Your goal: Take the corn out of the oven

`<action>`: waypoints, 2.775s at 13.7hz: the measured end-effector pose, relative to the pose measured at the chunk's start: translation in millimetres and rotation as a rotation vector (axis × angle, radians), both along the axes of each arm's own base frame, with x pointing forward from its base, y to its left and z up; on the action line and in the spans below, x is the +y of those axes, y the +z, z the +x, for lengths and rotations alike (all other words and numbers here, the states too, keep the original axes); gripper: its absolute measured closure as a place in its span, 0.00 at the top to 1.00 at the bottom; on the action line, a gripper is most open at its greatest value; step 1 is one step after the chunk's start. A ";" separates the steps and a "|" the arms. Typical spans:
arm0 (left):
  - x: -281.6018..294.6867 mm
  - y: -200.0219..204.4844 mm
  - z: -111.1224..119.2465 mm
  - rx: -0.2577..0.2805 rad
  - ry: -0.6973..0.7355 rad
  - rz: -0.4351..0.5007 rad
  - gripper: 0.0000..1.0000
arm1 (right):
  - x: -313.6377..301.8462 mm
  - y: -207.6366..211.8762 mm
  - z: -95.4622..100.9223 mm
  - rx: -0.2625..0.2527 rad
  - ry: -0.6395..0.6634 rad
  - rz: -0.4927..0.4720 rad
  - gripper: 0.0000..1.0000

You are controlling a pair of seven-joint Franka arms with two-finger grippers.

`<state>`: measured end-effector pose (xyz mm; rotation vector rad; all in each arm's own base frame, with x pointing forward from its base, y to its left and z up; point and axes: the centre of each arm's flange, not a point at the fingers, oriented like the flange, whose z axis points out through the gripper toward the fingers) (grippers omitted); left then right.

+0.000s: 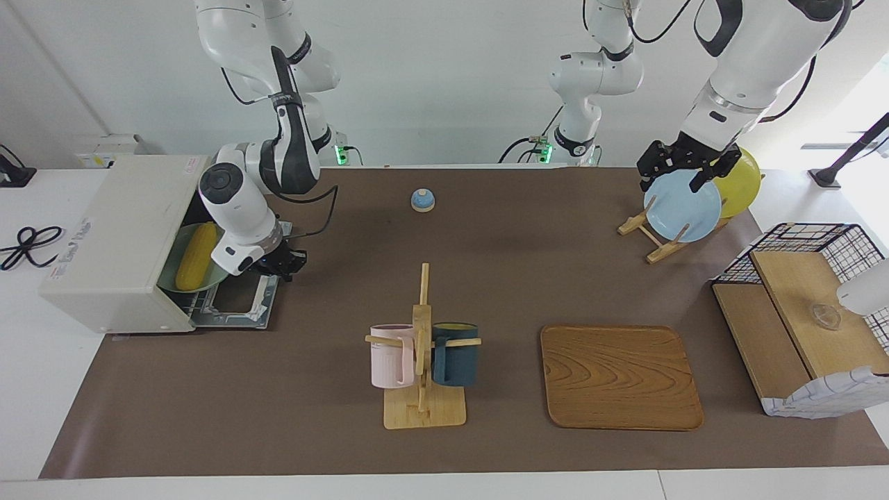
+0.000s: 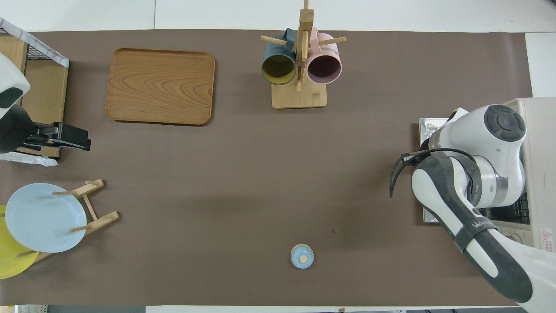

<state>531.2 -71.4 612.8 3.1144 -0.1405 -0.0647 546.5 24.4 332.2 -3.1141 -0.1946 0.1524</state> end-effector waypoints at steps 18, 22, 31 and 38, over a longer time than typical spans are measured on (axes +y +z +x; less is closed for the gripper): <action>0.2 0.0 0.0 0.000 0.000 0.000 1.00 | -72.1 57.9 -35.5 0.032 0.008 -0.096 0.38; 0.2 0.0 0.0 0.000 0.000 0.000 1.00 | -82.4 45.8 -40.0 0.013 0.029 -0.092 0.38; 0.2 0.0 0.0 0.000 0.000 0.000 1.00 | -85.1 37.0 -45.5 0.029 0.073 -0.142 0.39; 0.2 0.0 0.0 0.000 0.000 0.000 1.00 | -84.6 28.7 -52.6 0.016 0.077 -0.141 0.15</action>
